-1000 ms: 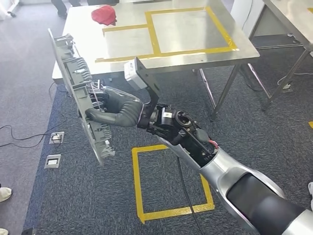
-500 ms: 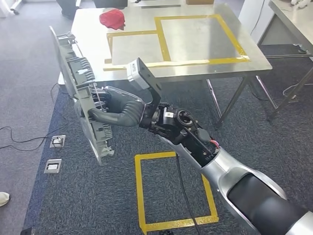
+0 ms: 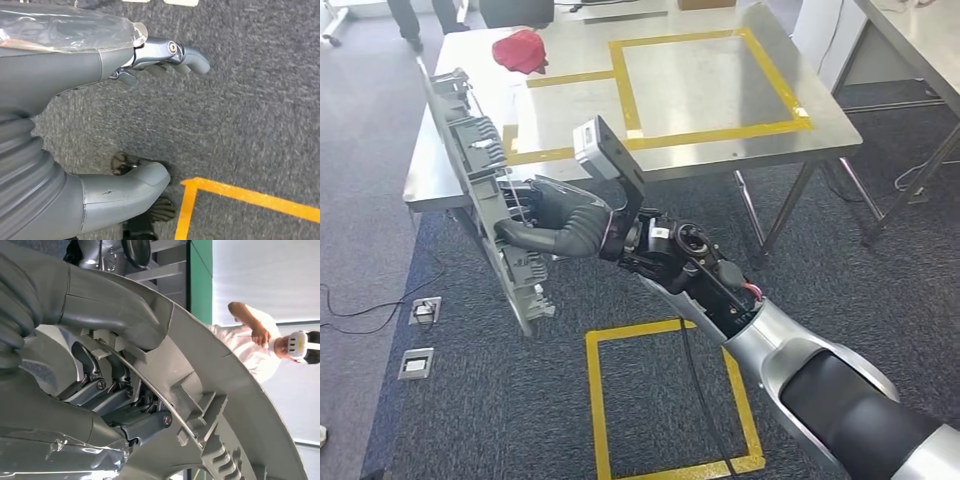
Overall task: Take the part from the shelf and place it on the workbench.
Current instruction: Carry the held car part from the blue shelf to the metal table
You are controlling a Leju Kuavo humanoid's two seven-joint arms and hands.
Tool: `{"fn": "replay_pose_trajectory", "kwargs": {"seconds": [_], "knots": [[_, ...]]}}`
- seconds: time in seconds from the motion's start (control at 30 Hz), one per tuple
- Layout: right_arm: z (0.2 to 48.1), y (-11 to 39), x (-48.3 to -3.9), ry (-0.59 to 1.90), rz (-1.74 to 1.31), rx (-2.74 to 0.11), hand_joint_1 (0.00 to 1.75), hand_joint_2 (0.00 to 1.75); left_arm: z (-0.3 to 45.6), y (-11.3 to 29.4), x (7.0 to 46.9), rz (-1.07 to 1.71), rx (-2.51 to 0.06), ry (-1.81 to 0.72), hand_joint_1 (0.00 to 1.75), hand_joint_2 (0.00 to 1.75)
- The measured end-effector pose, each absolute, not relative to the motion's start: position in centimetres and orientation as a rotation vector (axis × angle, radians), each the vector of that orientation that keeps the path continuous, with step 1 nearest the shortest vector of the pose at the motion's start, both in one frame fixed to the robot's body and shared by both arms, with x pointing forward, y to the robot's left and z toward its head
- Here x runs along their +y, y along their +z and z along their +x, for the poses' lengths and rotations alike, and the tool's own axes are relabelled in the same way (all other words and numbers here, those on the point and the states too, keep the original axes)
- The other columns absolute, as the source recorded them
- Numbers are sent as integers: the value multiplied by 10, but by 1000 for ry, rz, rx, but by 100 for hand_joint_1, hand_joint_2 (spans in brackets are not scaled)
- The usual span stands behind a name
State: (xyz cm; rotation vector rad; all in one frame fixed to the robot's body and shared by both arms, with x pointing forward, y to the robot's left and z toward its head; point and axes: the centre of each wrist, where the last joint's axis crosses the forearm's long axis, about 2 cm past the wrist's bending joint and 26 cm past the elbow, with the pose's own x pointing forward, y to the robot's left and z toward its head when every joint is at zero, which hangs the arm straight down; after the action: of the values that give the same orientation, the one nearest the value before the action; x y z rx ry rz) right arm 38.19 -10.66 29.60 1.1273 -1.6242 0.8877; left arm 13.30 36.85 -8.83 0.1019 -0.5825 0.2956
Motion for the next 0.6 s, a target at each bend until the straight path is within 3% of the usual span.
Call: {"fn": "replay_pose_trajectory", "kwargs": {"seconds": [0.6], "knots": [[382,294,-108,884,1129,-1617,175,175,135,-88,369,103,-585,294,0,175]]}}
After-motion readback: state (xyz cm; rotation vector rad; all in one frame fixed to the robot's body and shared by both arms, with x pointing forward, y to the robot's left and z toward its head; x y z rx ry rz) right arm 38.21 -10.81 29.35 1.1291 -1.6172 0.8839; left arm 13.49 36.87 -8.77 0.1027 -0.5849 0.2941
